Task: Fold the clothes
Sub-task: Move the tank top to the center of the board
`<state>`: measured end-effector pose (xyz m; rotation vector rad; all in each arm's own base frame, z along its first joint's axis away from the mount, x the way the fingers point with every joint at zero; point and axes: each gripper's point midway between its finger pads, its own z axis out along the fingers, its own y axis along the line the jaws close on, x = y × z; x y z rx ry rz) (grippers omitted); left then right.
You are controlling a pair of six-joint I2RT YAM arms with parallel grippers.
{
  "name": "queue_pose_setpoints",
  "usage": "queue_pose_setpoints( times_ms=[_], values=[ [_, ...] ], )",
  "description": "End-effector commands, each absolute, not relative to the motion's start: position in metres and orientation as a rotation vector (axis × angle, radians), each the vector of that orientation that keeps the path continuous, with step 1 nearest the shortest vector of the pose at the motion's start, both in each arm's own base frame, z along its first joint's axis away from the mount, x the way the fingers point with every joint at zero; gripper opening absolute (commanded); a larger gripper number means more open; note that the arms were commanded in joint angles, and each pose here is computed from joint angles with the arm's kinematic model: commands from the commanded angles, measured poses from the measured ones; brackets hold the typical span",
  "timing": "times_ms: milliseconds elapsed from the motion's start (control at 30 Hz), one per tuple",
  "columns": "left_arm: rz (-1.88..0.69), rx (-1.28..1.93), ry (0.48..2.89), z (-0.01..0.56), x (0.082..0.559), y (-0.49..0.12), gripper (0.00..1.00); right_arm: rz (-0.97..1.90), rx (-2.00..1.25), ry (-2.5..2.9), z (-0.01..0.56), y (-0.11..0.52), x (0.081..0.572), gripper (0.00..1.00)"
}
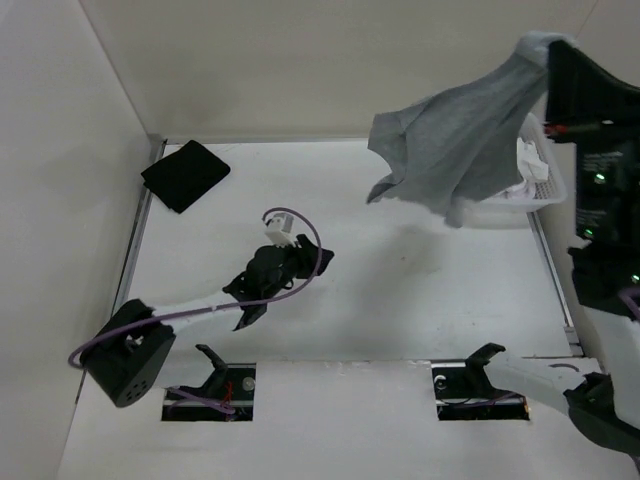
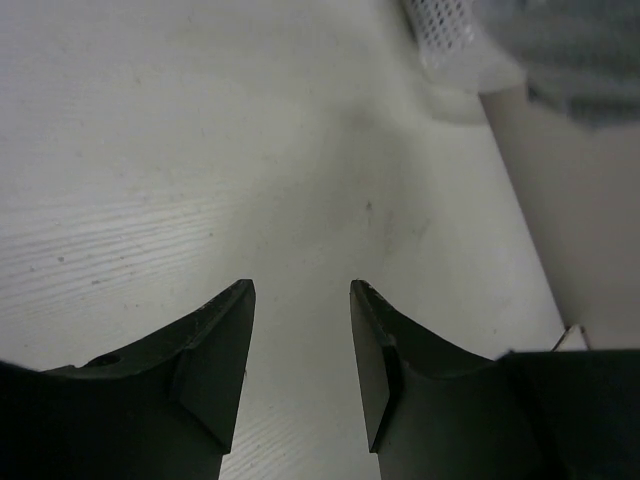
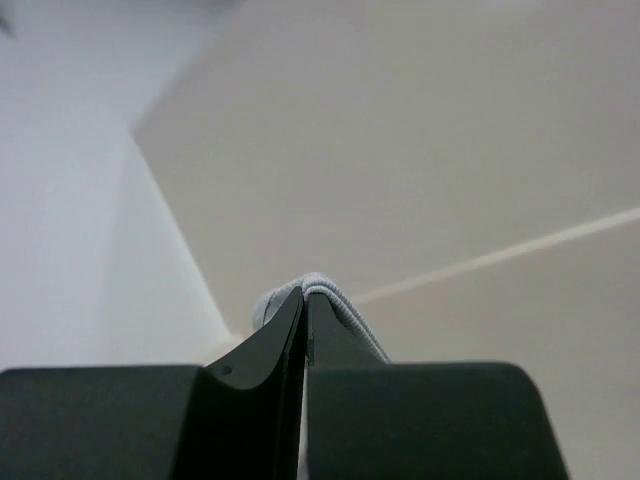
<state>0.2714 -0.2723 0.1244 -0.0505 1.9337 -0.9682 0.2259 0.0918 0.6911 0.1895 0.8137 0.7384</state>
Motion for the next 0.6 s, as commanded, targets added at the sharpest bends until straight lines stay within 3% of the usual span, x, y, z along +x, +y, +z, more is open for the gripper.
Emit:
queue_pose_setpoints(
  times_ms=[0, 133, 233, 367, 400, 567],
  values=[
    [-1.04, -0.217, 1.801, 0.165, 0.276, -0.239, 0.42, 0.766, 0.149, 0.731, 0.724, 0.091, 0.176, 0.02],
    [-1.005, -0.319, 1.732, 0.182, 0.275, -0.196, 0.43, 0.84, 0.109, 0.741, 0.727, 0.109, 0.16, 0.03],
    [-0.954, -0.383, 1.708, 0.188, 0.275, -0.166, 0.44, 0.809, 0.093, 0.835, 0.698, 0.143, 0.185, 0.04],
    [-0.896, -0.449, 1.697, 0.185, 0.28, -0.139, 0.44, 0.791, 0.061, 1.048, 0.611, 0.213, 0.256, 0.05],
    [-0.885, -0.46, 1.709, 0.18, 0.282, -0.136, 0.44, 0.797, 0.061, 1.15, 0.566, 0.24, 0.294, 0.05],
    [-0.809, -0.514, 1.785, 0.152, 0.295, -0.124, 0.42, 0.799, 0.044, 1.383, 0.444, 0.288, 0.431, 0.04]
  ],
)
